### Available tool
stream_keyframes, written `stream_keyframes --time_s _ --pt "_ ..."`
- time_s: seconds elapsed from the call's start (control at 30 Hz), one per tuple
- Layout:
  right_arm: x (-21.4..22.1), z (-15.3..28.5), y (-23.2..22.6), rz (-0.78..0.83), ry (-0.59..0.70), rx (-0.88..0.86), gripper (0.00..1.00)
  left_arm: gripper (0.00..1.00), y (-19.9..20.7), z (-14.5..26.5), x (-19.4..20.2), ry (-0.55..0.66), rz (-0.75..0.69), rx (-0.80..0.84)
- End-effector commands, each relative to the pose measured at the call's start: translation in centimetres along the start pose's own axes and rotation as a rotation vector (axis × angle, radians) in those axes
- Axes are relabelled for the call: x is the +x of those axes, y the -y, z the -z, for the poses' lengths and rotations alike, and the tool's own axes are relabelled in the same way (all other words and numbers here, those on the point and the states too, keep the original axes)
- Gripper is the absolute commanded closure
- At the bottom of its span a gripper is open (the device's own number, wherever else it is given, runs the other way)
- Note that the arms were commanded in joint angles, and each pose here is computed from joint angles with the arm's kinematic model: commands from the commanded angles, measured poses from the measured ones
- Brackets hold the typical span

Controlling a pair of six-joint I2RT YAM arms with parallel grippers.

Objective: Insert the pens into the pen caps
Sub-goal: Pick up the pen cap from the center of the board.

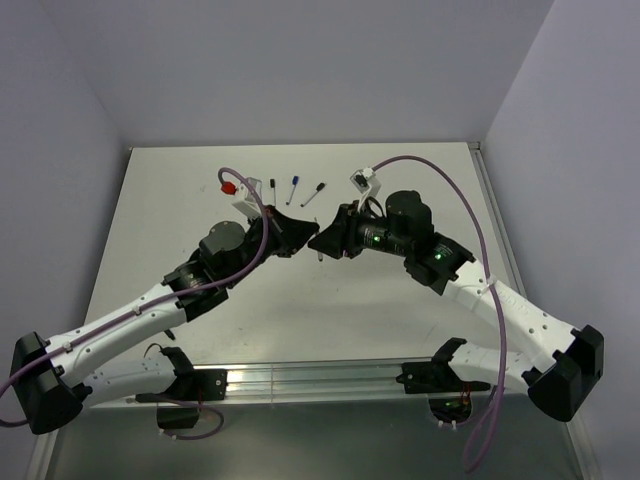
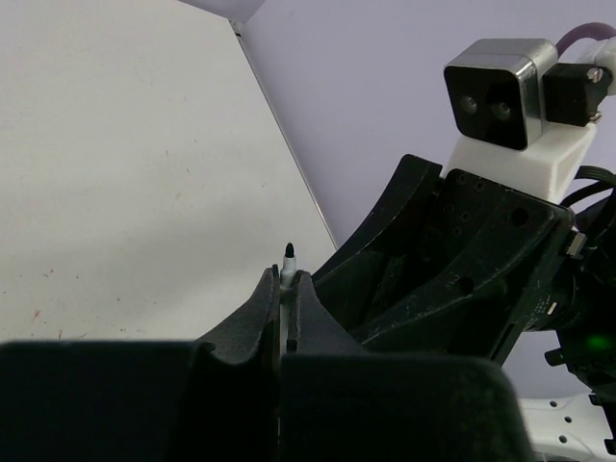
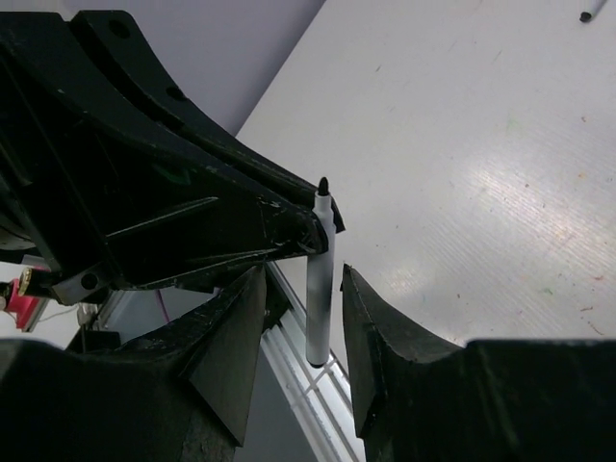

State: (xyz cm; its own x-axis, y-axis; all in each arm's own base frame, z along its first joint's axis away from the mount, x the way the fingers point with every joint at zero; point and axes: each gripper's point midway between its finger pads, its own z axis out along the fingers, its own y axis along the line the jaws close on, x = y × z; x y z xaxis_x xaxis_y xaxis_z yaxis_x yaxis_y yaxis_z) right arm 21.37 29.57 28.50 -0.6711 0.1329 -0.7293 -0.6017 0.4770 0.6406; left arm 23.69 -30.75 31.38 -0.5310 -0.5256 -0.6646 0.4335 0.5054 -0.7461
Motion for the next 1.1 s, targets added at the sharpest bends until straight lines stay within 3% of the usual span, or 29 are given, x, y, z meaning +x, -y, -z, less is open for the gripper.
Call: stream_keyframes --time_s 0.0,0.53,0.7,0.9,1.07 --pt "-2.3 0.1 -2.5 0.046 0.054 -0.061 0.55 1.00 3.3 0.0 -2.7 0.071 -0.005 0.086" --pt "-1.8 -0.2 -2.4 0.037 0.036 -0.054 0.60 1.00 4.0 0.2 -3.1 0.074 -0.002 0.101" --pt "-1.6 -0.3 -2.4 0.028 0.028 -0.056 0.72 1.00 3.9 0.3 -2.9 0.073 0.003 0.107" --pt "-1.6 -0.2 -1.9 0.029 0.034 -0.033 0.99 1.00 4.2 0.2 -1.9 0.024 -0.005 0.132" --pt "-1.4 0.1 -1.3 0.037 0.040 -0.002 1.00 0.96 2.9 0.8 -1.1 -0.005 -0.012 0.084"
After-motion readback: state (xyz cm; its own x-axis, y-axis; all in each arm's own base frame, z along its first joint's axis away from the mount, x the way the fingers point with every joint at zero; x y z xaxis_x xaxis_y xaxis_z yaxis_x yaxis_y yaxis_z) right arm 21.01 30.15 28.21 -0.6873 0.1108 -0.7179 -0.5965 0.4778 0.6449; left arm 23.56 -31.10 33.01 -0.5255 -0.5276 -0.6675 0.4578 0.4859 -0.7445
